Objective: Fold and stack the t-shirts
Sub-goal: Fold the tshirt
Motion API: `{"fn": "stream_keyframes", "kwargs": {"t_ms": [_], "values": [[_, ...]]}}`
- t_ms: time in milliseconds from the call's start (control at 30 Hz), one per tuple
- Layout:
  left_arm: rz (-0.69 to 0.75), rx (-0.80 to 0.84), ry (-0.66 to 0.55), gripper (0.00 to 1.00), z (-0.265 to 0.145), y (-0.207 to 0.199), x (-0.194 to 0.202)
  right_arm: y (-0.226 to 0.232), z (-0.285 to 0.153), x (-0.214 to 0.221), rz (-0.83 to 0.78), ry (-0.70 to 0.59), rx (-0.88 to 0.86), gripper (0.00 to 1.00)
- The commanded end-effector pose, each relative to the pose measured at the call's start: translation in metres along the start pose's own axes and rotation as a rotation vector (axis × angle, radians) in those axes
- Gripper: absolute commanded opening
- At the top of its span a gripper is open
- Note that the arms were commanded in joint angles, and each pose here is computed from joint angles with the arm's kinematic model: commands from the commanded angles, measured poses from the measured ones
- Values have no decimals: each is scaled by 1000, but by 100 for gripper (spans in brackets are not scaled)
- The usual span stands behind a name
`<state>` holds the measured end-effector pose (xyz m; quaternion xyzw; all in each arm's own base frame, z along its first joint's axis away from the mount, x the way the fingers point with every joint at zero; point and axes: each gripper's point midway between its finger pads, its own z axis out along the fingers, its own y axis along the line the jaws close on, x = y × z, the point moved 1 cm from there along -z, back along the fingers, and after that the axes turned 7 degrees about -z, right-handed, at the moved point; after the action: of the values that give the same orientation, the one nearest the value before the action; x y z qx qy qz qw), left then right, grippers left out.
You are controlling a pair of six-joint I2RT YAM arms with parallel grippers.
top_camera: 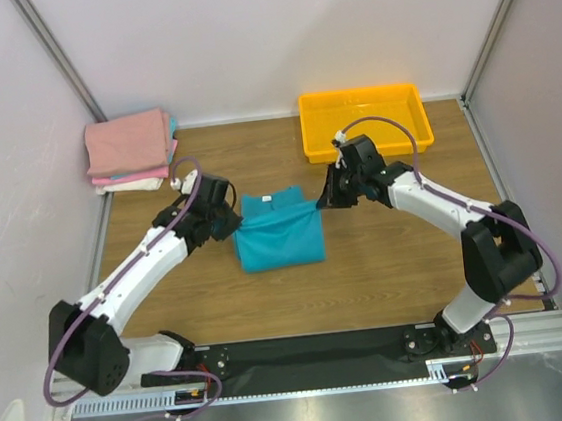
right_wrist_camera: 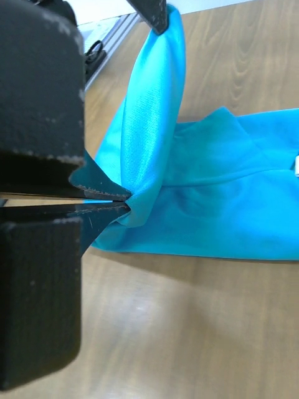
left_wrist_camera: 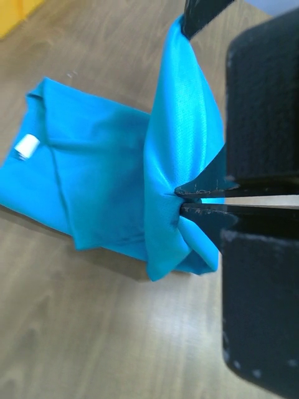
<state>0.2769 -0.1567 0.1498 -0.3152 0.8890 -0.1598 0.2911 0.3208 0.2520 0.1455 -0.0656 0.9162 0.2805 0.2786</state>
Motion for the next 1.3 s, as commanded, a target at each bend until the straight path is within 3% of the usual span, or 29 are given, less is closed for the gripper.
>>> {"fn": "stream_keyframes", "kwargs": {"t_ms": [0,633,700,800,833,867,933,967,1033,1100,1267], "values": [[26,64,-80,0,4,-26,-37,2,9,-39,-53,-83,-39,0],[-21,-2,-83,0,129,-27,-97,-30,104,-107,-93,-129,-128,0],[-22,2,-84,1,139,-28,-107,-31,120,-107,-89,-105,-162,4],[-3,17,-94,21,147,-34,-121,-24,129,-119,-105,-109,-213,26],[6,30,-94,62,148,-38,-125,-16,126,-130,-120,-133,-229,35],[33,51,-108,77,146,-46,-133,-15,125,-133,-122,-136,-237,51],[71,66,-124,88,138,-54,-142,-4,113,-148,-148,-178,-254,58],[106,85,-147,90,130,-63,-151,-2,109,-152,-151,-193,-248,64],[134,136,-195,92,106,-75,-162,9,89,-165,-172,-238,-254,69],[156,197,-231,92,86,-85,-167,17,68,-171,-173,-271,-254,69],[199,488,-236,92,44,-112,-135,38,39,-157,-130,-341,-318,69]]}}
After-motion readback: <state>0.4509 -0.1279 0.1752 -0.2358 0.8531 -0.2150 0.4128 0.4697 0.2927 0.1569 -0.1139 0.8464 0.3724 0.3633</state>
